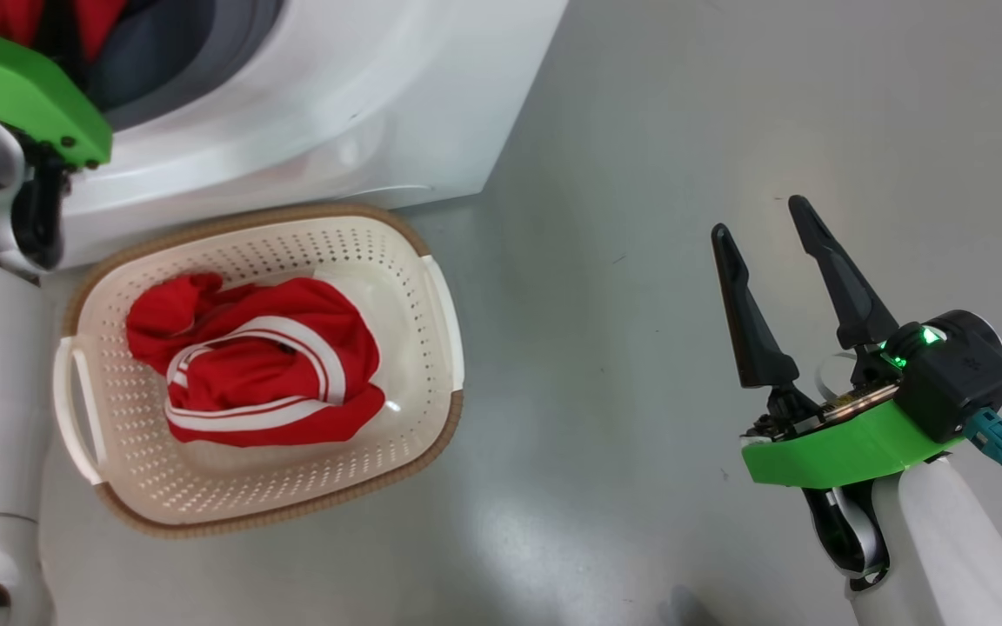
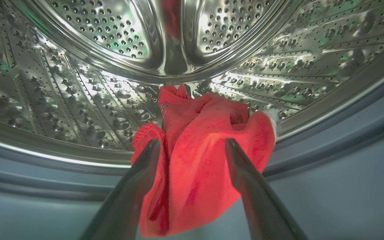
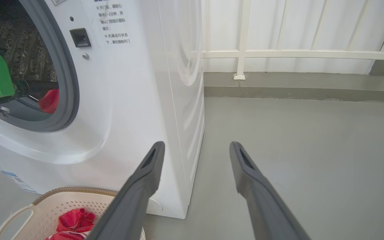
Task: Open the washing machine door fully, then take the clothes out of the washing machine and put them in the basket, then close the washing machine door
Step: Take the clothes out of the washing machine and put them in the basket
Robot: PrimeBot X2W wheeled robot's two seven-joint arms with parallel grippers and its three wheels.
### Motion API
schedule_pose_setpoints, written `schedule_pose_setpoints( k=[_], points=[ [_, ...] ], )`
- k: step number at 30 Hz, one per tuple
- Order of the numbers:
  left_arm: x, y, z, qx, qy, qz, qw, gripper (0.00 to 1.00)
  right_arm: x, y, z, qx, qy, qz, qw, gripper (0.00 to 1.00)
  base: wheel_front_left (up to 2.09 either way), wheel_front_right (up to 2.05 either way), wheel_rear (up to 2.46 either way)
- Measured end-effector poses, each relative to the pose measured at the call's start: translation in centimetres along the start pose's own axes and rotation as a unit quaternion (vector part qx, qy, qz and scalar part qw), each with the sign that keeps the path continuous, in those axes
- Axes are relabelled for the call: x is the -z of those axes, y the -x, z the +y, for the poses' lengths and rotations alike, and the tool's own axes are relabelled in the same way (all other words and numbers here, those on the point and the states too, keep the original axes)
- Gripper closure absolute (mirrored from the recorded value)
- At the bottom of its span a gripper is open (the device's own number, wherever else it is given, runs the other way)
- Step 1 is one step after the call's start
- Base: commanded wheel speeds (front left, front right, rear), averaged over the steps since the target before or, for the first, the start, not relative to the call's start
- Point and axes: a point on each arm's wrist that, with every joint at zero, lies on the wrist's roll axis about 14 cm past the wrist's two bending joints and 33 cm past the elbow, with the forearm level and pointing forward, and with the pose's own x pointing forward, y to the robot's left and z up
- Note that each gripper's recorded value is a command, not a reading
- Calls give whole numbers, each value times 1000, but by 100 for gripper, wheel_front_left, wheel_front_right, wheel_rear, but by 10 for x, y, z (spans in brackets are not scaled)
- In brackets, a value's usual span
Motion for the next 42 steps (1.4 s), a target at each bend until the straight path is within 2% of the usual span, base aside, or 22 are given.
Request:
schedule_pose_setpoints(
  k=[14,19,25,26,27,36,42],
  points=[
    [40,-10,14,-46,-48,127,990,0,-3,9,-6,10,-10,1,1000,0,0,0,0],
    [53,-11,20,-62,-70,152,984,0,-2,11,-8,15,-12,3,1000,0,0,0,0],
    [58,-10,23,-67,-72,165,981,0,-2,12,-8,15,-12,4,1000,0,0,0,0],
    [58,-9,23,-67,-71,165,981,64,-2,12,-8,14,-12,4,1000,0,0,0,0],
    [57,-9,22,-63,-72,165,982,100,-2,12,-7,14,-13,4,1000,0,0,0,0],
    [22,-10,19,-56,-68,85,993,100,-5,11,-3,8,-19,0,1000,0,0,0,0],
    [-9,-7,14,-41,-16,10,999,100,-8,9,0,4,-22,-6,1000,0,0,0,0]
  ],
)
